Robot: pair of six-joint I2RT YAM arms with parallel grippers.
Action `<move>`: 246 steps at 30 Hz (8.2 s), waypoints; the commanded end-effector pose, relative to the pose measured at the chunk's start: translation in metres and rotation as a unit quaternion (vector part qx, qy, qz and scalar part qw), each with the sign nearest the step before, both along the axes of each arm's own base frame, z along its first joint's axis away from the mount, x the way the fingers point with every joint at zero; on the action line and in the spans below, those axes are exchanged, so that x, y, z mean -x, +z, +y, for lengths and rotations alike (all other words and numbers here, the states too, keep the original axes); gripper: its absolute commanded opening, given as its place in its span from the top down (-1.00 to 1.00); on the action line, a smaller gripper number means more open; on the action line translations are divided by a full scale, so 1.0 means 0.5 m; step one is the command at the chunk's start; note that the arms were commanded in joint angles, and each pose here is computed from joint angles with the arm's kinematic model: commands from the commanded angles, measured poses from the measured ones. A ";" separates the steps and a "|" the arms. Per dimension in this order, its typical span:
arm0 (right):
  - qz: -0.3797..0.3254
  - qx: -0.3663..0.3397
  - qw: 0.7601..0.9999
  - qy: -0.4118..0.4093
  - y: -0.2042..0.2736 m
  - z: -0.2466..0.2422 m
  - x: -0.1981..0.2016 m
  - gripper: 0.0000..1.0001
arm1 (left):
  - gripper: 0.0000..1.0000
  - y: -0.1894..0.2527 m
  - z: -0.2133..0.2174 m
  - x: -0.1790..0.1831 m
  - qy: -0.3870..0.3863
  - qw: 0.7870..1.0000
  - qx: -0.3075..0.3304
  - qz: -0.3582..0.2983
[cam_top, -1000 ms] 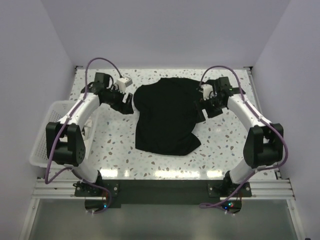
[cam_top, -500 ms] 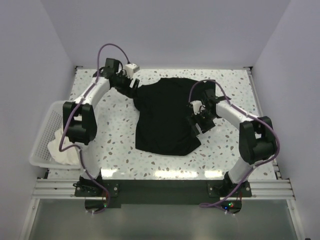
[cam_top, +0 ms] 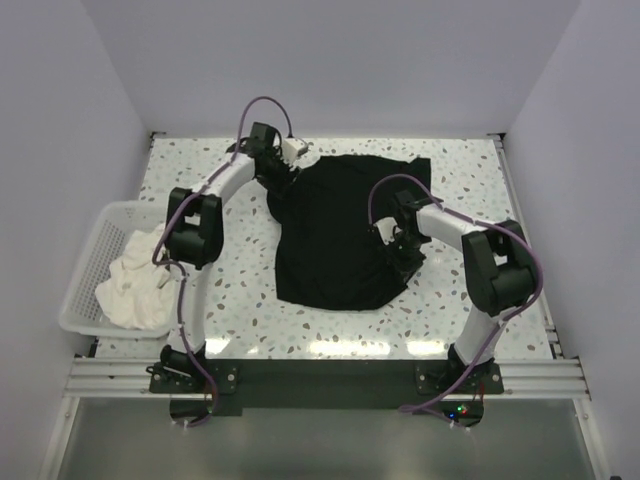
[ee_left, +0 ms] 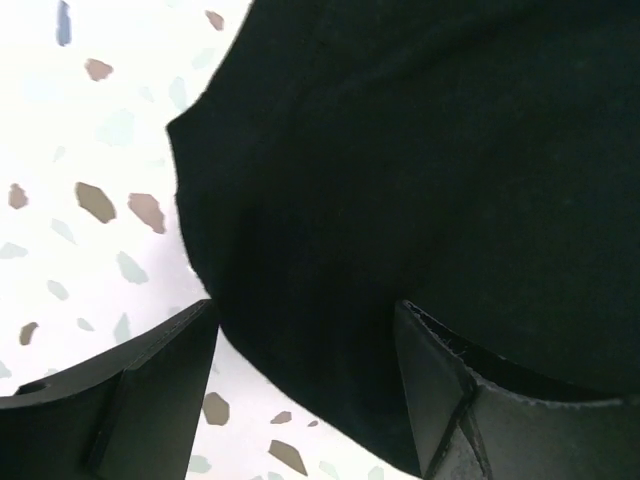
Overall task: Fold and stack the t-shirts
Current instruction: Flatten the tshirt out
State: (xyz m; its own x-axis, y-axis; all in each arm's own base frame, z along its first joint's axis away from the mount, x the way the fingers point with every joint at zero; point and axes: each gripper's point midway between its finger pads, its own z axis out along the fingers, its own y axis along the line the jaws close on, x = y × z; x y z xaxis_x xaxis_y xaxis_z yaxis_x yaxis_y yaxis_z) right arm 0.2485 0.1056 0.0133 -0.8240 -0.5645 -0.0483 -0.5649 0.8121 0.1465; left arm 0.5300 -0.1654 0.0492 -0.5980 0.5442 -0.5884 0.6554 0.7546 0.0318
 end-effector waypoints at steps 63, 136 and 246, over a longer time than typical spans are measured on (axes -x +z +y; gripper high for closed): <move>0.034 -0.176 0.981 0.068 0.204 0.098 -0.012 -0.43 | -0.61 0.007 0.201 0.023 0.088 0.994 -0.015 0.057; -0.147 -0.055 0.986 0.063 0.136 0.359 -0.241 0.13 | 0.91 -0.114 0.237 0.365 0.092 0.968 -0.048 0.229; -0.108 -0.061 0.992 -0.008 0.222 0.013 -0.259 1.00 | 0.14 -0.157 -0.004 0.043 -0.039 0.993 0.029 0.108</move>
